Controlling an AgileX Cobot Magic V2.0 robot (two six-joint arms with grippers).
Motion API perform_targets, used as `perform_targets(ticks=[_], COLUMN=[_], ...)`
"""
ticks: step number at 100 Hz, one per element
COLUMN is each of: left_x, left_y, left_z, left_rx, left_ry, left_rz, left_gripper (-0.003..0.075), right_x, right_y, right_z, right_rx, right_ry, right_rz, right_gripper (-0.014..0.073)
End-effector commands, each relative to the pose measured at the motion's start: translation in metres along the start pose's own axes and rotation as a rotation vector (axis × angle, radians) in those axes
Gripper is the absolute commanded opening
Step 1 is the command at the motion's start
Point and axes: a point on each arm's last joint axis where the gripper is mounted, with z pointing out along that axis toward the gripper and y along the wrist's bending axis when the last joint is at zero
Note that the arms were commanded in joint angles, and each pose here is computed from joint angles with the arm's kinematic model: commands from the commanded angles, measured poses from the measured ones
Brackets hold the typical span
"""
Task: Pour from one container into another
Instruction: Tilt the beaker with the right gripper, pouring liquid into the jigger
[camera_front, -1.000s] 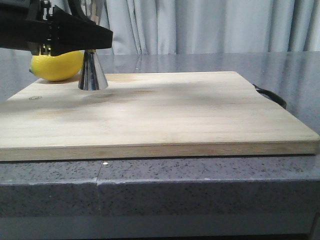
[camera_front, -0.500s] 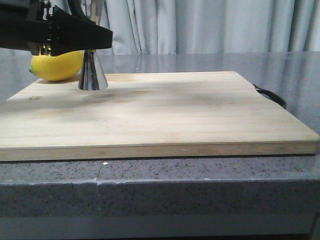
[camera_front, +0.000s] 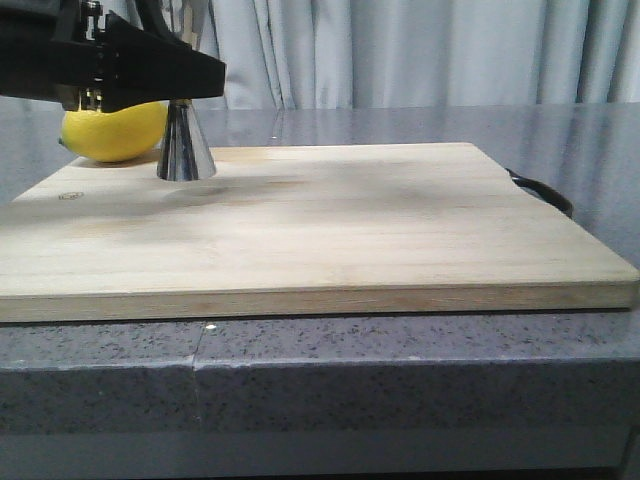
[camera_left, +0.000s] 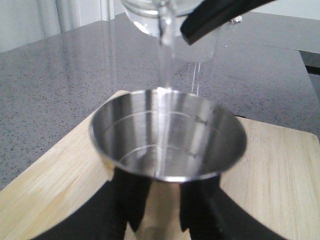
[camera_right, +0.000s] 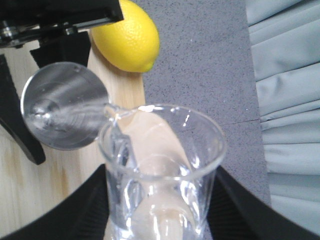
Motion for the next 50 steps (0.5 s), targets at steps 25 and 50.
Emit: perform_targets(ticks=[25,50], left_x=[-0.0326,-0.0326], left_y=[-0.0098,-0.0098], left_z=[-0.0035,-0.0035], left_rx=[0.055,0.055], left_ry=[-0.154,-0.154], left_rz=[0.036,0.036], left_gripper=[0.0227,0.0227], right_x=[-0.0111,-0.0112], right_y=[-0.0217,-0.022], right_z=[-0.0313,-0.0313], right_rx=[0.161,0.166], right_ry=[-0.097,-0.094], right_rz=[-0.098,-0.145], right_gripper=[0.03,0.03])
